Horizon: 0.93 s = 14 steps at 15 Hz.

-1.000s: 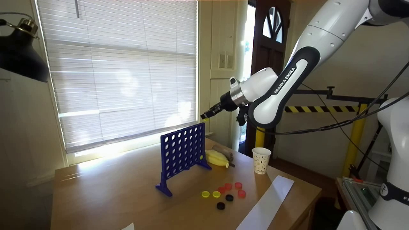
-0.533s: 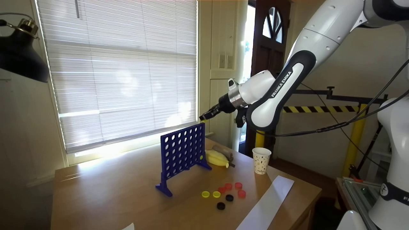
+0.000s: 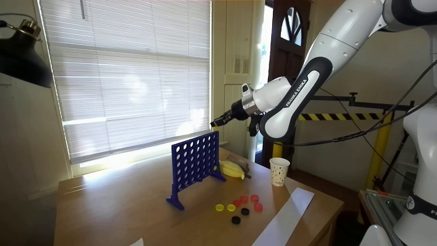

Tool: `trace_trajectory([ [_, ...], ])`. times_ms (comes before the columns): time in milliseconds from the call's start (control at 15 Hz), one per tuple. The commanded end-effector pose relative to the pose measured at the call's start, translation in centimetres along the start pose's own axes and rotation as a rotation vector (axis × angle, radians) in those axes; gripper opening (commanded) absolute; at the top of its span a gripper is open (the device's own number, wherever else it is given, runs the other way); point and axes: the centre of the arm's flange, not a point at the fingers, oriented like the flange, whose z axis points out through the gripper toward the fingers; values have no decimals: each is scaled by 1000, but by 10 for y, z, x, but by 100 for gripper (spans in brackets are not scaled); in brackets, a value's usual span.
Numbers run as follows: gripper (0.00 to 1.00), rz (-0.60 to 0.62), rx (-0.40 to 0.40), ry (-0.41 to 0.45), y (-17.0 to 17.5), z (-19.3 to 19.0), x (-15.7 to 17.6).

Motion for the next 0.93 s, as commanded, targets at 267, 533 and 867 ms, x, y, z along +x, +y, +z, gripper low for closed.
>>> trace_trajectory([
  [267,10,-25,7,40,3,17,-3],
  [533,10,-22,13,45,7,22,-3],
  [867,10,-22,22,43,7,27,-6],
])
